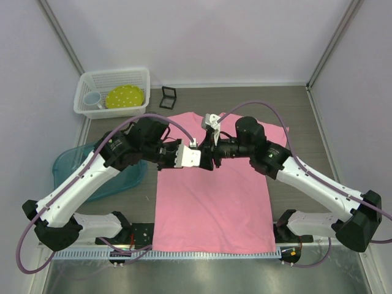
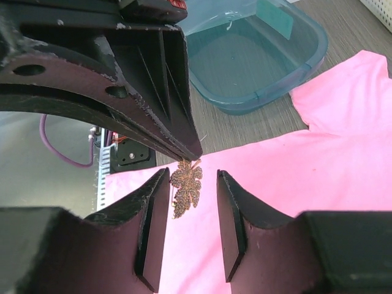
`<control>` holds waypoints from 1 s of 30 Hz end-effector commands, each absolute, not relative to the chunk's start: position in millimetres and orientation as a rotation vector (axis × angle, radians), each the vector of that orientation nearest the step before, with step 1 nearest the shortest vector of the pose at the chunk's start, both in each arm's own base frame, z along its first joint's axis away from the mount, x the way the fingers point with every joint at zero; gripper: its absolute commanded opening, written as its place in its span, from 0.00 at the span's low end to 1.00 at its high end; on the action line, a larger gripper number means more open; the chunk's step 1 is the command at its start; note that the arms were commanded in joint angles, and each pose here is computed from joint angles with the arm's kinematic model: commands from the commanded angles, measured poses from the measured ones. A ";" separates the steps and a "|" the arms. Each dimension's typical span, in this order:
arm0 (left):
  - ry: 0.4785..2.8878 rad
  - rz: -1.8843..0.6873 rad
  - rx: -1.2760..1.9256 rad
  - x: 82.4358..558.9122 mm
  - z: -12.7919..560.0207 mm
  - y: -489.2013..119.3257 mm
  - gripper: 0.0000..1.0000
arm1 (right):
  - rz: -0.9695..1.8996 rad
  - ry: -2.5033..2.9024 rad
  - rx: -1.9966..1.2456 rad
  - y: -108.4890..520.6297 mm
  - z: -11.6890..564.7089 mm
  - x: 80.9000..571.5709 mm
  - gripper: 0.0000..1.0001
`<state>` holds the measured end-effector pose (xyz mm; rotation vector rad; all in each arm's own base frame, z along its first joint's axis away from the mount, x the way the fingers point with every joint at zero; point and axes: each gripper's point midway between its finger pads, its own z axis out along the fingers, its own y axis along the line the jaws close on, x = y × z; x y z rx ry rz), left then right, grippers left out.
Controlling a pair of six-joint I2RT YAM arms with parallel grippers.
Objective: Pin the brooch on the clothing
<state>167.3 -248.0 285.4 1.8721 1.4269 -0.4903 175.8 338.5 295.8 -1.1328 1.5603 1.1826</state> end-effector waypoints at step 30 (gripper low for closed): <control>1.315 -1.177 0.917 210.1 414.4 -221.9 0.50 | 1.213 1.060 -0.751 305.4 468.5 196.3 0.01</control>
